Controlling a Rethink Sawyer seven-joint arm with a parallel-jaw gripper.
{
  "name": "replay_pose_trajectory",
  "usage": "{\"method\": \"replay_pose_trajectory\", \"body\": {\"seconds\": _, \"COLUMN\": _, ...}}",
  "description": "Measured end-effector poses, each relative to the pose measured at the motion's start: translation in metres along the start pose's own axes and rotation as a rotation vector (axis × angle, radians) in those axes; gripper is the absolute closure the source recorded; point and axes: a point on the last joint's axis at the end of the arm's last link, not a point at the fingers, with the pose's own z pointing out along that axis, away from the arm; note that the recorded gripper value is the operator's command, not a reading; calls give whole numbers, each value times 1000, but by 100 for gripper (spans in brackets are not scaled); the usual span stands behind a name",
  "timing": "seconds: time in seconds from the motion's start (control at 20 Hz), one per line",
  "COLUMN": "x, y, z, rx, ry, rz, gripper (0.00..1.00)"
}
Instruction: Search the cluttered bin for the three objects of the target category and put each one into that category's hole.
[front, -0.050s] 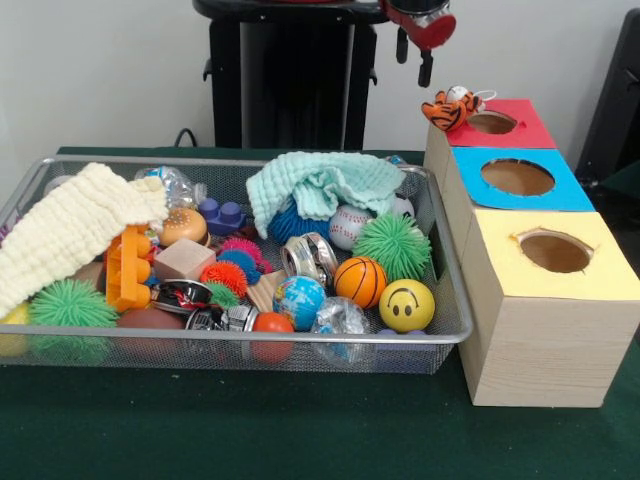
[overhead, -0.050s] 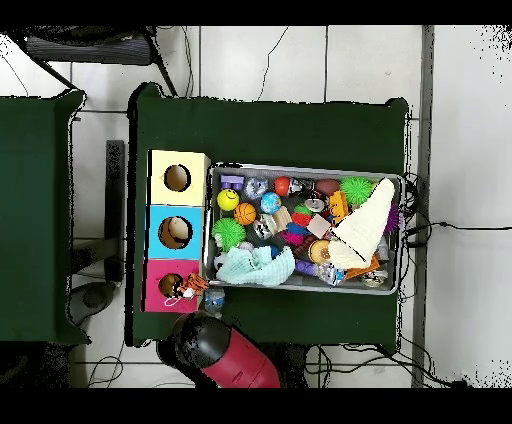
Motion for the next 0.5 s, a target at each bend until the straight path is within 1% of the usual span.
{"method": "replay_pose_trajectory", "body": {"seconds": 0.25, "x": 11, "y": 0, "z": 15, "rx": -5, "ry": -3, "rz": 14, "gripper": 0}}
{"method": "replay_pose_trajectory", "body": {"seconds": 0.5, "x": 19, "y": 6, "z": 35, "rx": -15, "ry": -11, "rz": 23, "gripper": 0}}
